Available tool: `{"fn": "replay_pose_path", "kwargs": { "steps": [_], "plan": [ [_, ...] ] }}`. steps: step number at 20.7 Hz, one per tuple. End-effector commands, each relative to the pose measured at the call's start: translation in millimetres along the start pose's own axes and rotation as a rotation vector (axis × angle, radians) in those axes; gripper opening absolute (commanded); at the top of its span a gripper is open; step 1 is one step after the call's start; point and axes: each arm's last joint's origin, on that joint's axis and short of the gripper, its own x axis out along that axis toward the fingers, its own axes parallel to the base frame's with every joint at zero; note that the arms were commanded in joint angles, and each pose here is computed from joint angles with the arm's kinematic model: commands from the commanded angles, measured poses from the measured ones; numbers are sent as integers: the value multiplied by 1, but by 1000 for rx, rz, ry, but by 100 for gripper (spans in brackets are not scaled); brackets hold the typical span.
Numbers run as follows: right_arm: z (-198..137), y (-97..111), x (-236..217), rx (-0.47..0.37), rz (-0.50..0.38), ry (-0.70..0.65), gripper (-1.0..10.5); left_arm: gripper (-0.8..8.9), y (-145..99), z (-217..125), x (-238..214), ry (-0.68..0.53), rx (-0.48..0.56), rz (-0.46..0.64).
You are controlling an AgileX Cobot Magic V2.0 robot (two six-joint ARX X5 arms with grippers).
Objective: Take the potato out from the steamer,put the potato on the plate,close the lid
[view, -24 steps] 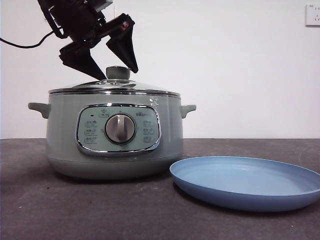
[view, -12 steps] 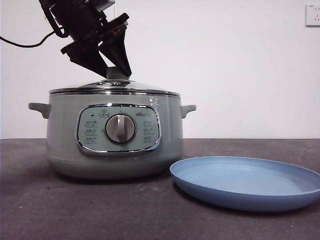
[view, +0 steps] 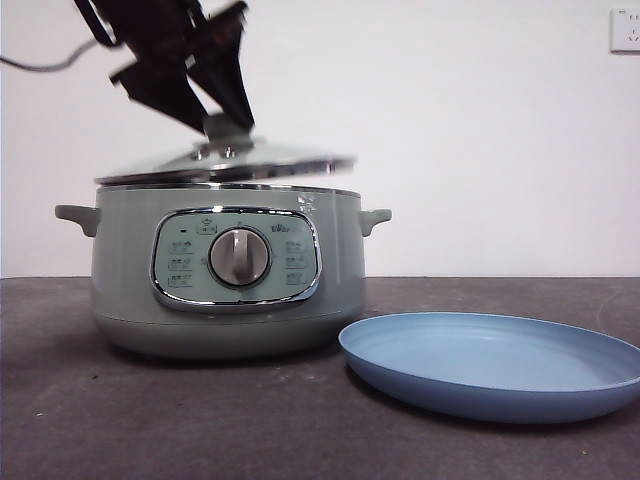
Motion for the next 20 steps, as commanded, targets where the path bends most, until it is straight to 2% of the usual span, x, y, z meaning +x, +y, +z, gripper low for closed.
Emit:
{"fn": "replay_pose_path", "kwargs": {
  "steps": [1,8,12,20],
  "plan": [
    [6,-1,4,21,14,-18,658,-9,-6,8,-37,-96,14,14],
    [49,1,39,23,102,-57,658,-9,-28,-11,-141,-165,-2,107],
    [91,9,83,-22,90,4,658,-9,-39,-38,-195,-163,-37,226],
    [142,29,164,-99,44,80,658,-9,-52,-78,-246,-151,-89,301]
  ]
}}
